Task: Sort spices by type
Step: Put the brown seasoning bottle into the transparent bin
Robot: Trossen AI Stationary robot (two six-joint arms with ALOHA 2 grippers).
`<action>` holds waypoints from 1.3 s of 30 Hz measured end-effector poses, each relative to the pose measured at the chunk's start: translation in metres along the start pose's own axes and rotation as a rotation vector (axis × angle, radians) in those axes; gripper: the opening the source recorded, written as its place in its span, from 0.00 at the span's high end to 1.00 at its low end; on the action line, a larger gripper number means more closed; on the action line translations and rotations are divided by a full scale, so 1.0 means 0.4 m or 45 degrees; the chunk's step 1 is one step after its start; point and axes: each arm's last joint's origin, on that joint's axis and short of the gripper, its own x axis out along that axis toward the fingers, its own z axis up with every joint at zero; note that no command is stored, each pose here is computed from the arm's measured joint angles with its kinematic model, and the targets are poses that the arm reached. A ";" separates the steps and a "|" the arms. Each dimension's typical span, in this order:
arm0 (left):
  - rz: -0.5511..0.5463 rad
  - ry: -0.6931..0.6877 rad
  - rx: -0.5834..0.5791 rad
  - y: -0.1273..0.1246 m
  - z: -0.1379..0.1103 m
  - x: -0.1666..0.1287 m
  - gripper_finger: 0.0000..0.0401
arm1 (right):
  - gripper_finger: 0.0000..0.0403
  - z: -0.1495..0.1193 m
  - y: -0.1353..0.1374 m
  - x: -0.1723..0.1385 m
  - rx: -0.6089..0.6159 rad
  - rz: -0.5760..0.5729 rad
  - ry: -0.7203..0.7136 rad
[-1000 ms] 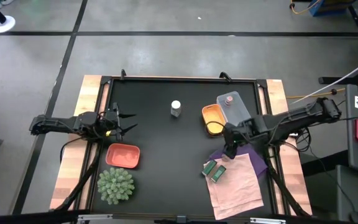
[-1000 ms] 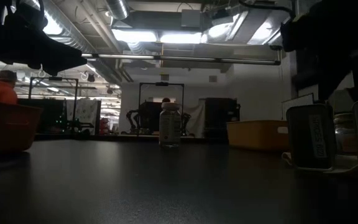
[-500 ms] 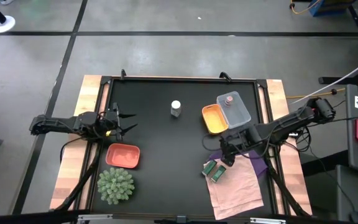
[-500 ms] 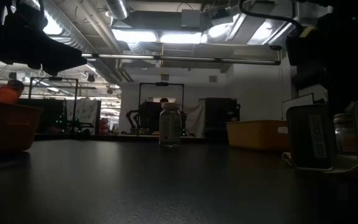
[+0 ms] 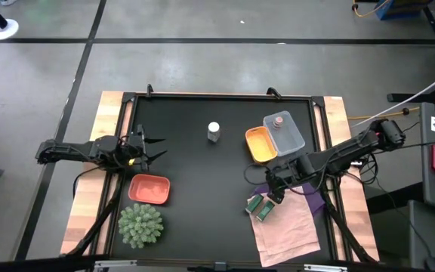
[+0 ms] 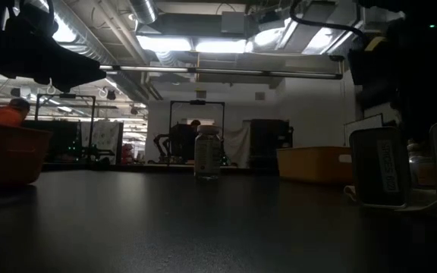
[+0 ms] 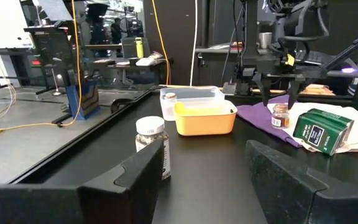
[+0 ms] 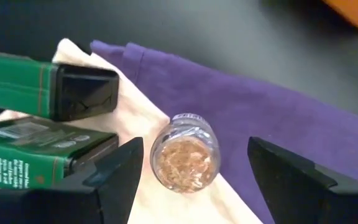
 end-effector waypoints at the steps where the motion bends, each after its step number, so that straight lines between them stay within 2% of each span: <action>1: 0.000 0.000 0.000 0.000 0.000 0.000 0.46 | 0.29 -0.002 0.003 0.004 -0.007 -0.004 0.006; 10: 0.000 0.001 0.000 0.000 0.000 0.000 0.46 | 0.29 -0.020 0.023 0.007 -0.056 -0.034 -0.071; 24: 0.000 0.000 0.000 0.000 0.000 0.000 0.46 | 0.30 -0.039 -0.001 0.056 -0.054 -0.016 -0.067; 28: 0.000 0.000 0.002 0.000 0.000 0.000 0.46 | 0.37 -0.043 -0.008 0.063 -0.055 -0.034 -0.057; 33: 0.000 0.000 0.003 0.000 0.000 0.000 0.46 | 0.53 -0.044 -0.011 0.065 -0.064 -0.049 -0.070; 39: 0.000 0.000 0.003 0.000 0.000 0.000 0.46 | 0.55 -0.038 -0.006 0.053 -0.147 -0.054 -0.073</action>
